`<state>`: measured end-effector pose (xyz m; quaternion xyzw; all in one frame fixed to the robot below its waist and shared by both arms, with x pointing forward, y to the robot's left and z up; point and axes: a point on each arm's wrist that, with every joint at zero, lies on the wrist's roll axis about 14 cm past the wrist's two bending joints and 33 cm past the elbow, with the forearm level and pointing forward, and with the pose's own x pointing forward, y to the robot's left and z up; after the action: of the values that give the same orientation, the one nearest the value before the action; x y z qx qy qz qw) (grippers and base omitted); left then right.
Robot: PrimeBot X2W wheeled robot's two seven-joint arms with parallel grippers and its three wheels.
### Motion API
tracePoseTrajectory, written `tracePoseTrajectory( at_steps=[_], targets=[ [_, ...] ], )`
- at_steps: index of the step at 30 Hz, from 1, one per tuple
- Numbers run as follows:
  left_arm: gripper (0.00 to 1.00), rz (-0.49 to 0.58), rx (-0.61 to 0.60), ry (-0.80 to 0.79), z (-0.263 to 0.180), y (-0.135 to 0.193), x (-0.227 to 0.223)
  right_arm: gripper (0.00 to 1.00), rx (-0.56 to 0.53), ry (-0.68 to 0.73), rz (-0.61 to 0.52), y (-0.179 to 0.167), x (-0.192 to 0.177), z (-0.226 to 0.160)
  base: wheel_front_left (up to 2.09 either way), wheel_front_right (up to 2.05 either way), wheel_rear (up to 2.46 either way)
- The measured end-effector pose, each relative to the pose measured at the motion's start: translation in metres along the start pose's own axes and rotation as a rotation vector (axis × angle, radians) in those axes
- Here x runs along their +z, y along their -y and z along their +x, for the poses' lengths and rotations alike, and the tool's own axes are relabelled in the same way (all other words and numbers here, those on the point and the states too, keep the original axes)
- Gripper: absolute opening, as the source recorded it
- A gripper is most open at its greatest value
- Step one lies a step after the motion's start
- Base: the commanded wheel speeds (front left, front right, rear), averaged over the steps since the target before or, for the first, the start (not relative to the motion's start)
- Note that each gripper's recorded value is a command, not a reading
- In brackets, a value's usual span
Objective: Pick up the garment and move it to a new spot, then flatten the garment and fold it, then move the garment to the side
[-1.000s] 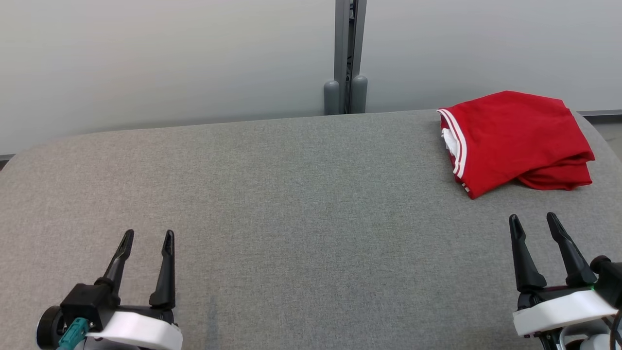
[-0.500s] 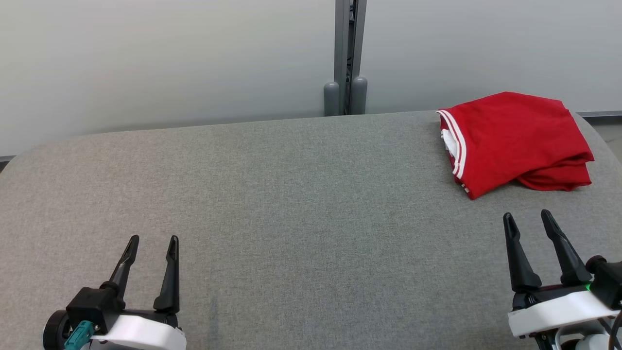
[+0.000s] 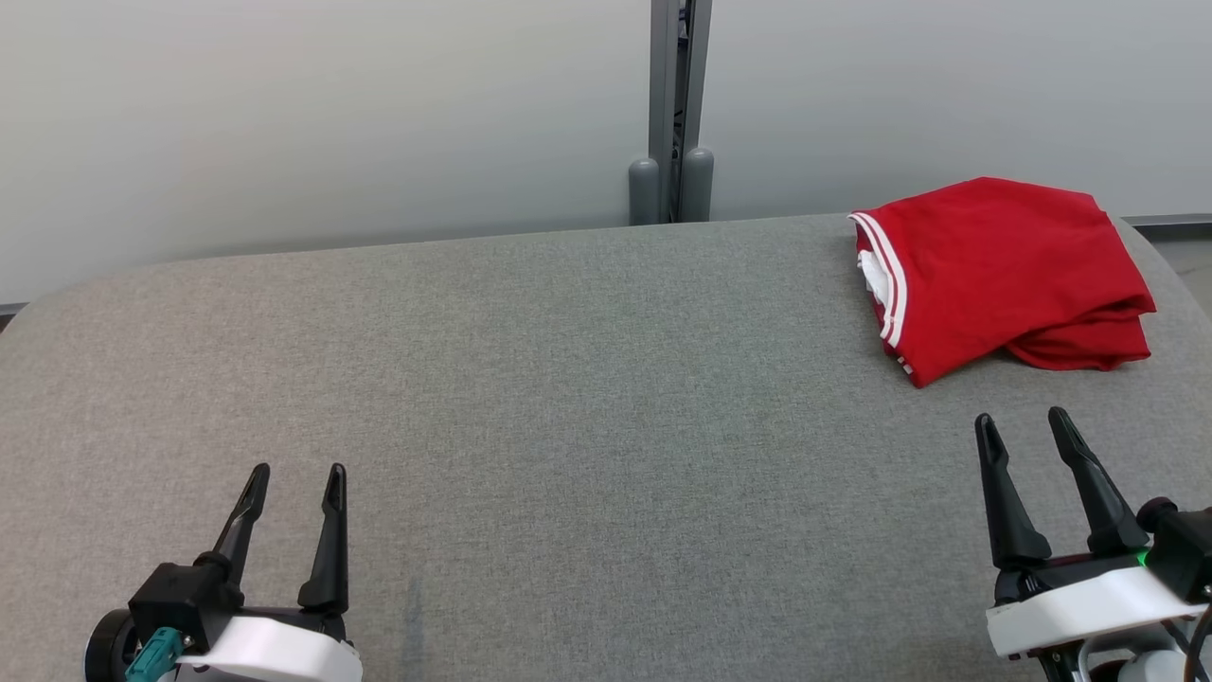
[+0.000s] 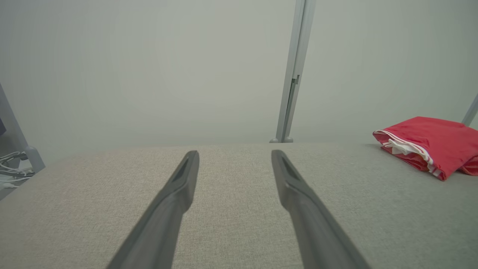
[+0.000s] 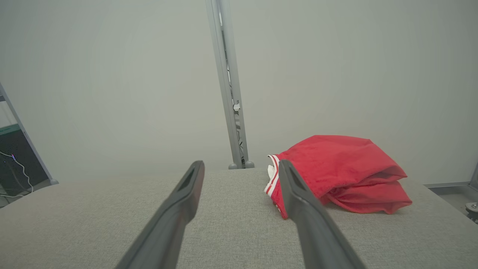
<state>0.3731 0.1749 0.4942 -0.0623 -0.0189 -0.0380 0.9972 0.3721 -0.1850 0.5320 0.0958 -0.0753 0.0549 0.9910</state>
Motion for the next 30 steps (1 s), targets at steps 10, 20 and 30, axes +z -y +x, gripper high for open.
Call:
tracePoseTrajectory(
  at_steps=[10,20,30],
  targets=[
    [1.0,-0.014,0.007,-0.013,0.0,-0.002,-0.005,1.0,-0.008,0.001,0.003,0.002,0.0,-0.001,0.0,0.0,0.0],
    [0.0,-0.113,0.062,-0.139,-0.016,-0.006,-0.041,0.0,-0.054,-0.11,0.103,0.003,-0.035,-0.014,0.0,0.0,0.0],
    [0.0,-0.269,0.12,-0.136,-0.008,-0.016,-0.038,0.0,-0.102,-0.118,0.251,0.01,-0.036,-0.004,0.0,0.0,0.0]
  ],
)
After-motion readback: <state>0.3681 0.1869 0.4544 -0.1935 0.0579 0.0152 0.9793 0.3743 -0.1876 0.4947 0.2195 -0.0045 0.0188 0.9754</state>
